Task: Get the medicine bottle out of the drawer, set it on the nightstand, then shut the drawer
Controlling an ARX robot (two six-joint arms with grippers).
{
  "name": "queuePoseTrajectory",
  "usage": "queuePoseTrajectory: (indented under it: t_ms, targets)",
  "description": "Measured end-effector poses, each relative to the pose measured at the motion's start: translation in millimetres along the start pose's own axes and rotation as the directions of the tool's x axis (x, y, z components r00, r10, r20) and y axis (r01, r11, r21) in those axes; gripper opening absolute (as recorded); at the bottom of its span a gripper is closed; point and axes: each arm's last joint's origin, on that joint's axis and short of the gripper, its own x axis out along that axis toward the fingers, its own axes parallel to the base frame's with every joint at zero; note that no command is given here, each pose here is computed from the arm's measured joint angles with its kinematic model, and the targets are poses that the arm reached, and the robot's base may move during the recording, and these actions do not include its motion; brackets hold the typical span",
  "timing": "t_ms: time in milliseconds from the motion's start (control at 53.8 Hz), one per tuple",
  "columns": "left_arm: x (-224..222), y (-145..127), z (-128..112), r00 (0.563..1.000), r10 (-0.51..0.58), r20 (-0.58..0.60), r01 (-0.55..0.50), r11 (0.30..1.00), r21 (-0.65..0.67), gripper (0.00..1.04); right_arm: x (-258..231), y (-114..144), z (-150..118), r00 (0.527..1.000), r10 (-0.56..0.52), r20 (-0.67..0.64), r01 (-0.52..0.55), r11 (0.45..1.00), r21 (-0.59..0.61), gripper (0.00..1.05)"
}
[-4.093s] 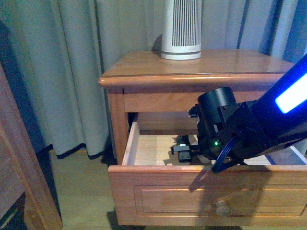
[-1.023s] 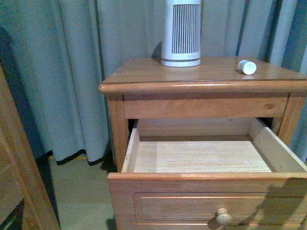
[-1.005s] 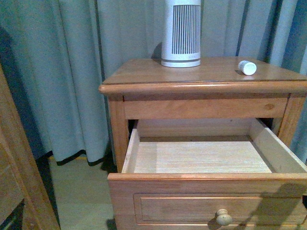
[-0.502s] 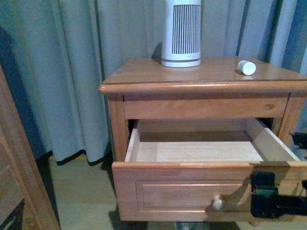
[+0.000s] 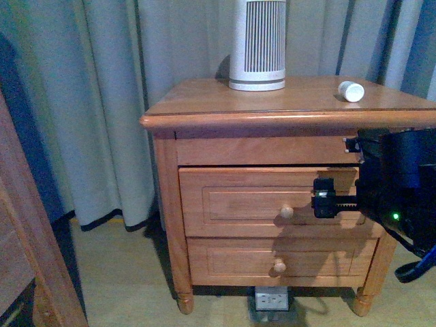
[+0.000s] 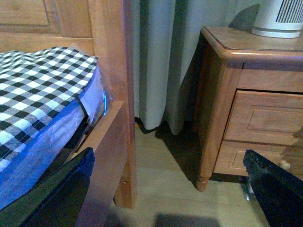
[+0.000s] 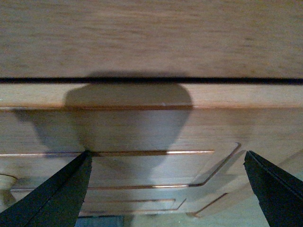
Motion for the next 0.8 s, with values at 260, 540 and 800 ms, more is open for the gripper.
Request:
queuePoseTrajectory:
  t_ms: [260,540,800]
  targets:
    - [0.0,0.0,0.0,1.0,0.0,0.0,0.0,1.0,0.0,0.98,2.0,-0.7,4.8,1.0,0.024,0.006,-0.024,1.0,0.004,0.98]
    - [0.0,0.0,0.0,1.0,0.0,0.0,0.0,1.0,0.0,0.98,-76.5,-19.9,35.0,0.999,0.044,0.013,-0.045,0.996,0.08,0.98]
    - [0.0,0.0,0.0,1.0,0.0,0.0,0.0,1.0,0.0,0.98,-213.5,-83.9,52.8,0.987,-0.015,0.162,0.005,0.998,0.062,0.98]
